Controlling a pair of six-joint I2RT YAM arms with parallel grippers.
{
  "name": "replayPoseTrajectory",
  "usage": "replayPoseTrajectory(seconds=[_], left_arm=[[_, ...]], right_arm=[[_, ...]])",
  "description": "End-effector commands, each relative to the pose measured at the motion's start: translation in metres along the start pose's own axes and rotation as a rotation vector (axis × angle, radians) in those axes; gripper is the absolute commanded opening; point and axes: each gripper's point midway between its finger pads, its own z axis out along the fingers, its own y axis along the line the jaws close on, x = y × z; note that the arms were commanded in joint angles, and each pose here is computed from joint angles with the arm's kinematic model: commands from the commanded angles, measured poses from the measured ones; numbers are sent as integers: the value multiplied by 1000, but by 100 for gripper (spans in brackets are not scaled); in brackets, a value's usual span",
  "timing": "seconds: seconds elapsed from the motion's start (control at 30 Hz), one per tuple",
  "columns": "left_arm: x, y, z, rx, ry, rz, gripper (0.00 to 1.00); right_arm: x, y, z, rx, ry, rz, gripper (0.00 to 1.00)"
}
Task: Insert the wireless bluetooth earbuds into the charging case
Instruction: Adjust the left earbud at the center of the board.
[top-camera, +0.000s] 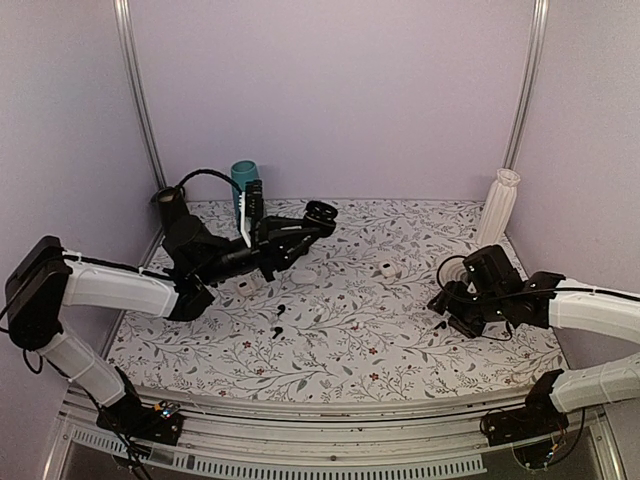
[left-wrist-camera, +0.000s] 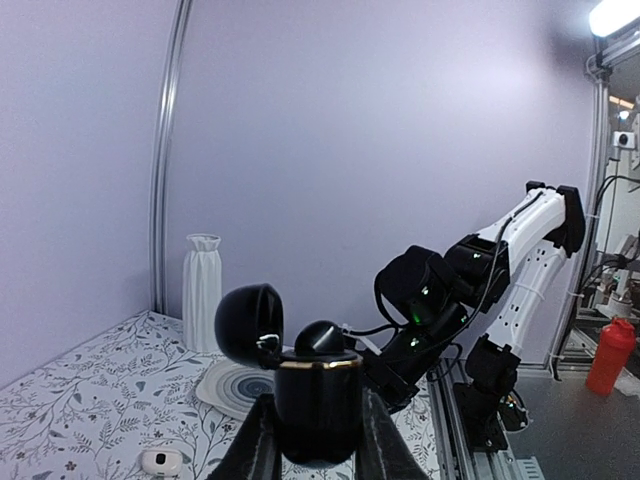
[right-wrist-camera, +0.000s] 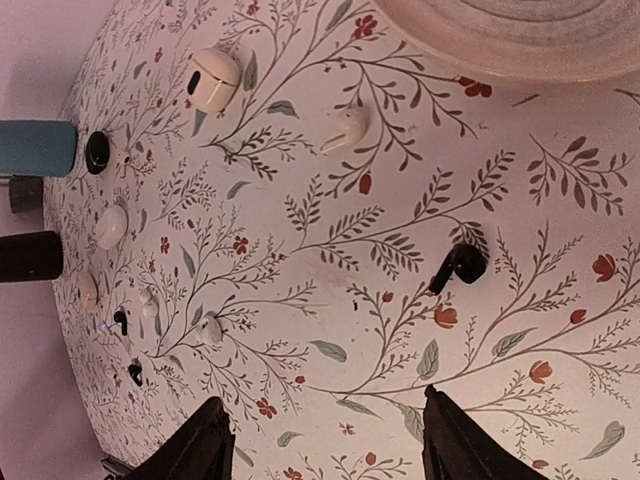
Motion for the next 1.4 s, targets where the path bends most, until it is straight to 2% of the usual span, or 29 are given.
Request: replayPoseTrajectory(seconds=[0.0,0.23,0.4,0.63,0.73,0.93,1.03,1.37], left_arm=[[-12,4,-13,-53,-18,0,0],[-23,5,-36,-152,-34,-61,0],[-13,9,-49,-227,-13,-118,0],[-15,11,-49,-242,-34,-100,0],[-18,14,-44,-245,-41,-74,0],[-22,17,-31,-223,-43,-31,0],[-24,19,-29,-225,-53,-27,0],[-26,19,-25,-211,-63,-22,0]], right_arm=[[-2,-17,17,53,22,185,65],[-1,-46,37,176,37,277,60],[-9,-53,44,211,14,300,56],[-20,-60,62,211,-15,328,49],[-25,-57,71,217,-16,304,44],[-24,-65,74,268,-13,278,41],[-27,-62,77,282,-9,262,35],[-31,-56,93,364,73,59,25]])
